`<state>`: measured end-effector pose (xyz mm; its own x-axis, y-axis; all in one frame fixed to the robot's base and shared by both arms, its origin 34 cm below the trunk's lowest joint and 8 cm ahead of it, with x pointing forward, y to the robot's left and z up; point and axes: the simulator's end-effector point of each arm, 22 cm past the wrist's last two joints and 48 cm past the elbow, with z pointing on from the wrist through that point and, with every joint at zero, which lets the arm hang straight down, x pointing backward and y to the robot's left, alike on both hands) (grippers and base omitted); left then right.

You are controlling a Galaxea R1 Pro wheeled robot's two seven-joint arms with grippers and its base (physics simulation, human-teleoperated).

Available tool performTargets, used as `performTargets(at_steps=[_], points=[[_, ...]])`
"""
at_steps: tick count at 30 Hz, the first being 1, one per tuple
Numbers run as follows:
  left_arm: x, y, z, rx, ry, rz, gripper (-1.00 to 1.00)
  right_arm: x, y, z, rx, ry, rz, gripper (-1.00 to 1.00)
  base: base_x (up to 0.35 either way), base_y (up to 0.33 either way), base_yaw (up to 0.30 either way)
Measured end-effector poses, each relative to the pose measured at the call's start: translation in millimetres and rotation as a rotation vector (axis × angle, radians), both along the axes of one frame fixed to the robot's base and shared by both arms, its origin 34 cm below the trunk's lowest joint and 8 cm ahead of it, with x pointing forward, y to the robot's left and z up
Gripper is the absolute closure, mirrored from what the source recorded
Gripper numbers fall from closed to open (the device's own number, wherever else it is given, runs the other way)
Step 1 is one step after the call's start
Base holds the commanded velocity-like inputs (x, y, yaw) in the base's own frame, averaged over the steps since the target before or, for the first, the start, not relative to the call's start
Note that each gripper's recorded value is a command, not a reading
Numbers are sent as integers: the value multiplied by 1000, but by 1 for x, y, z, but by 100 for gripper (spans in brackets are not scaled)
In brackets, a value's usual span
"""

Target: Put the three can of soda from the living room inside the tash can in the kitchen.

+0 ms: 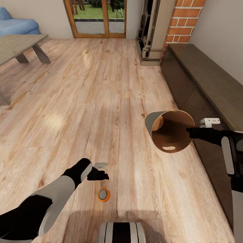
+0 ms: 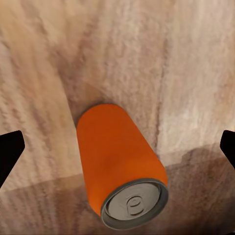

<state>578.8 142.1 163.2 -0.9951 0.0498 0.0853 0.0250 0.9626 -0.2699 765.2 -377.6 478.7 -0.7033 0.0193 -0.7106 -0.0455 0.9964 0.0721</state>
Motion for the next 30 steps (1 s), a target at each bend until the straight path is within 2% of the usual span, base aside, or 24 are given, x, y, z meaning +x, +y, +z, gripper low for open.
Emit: performTargets(at_steps=[8, 16, 30], points=[[-2, -2, -3, -2, 5, -1, -100, 0, 0, -4, 1, 6, 0, 100, -17, 0, 0], [-3, -4, -3, -4, 7, -3, -100, 0, 1, -5, 5, 6, 1, 100, -170, 0, 0], [-3, -5, -3, -6, 6, -4, -100, 0, 2, -5, 7, 7, 4, 100, -21, 0, 0]])
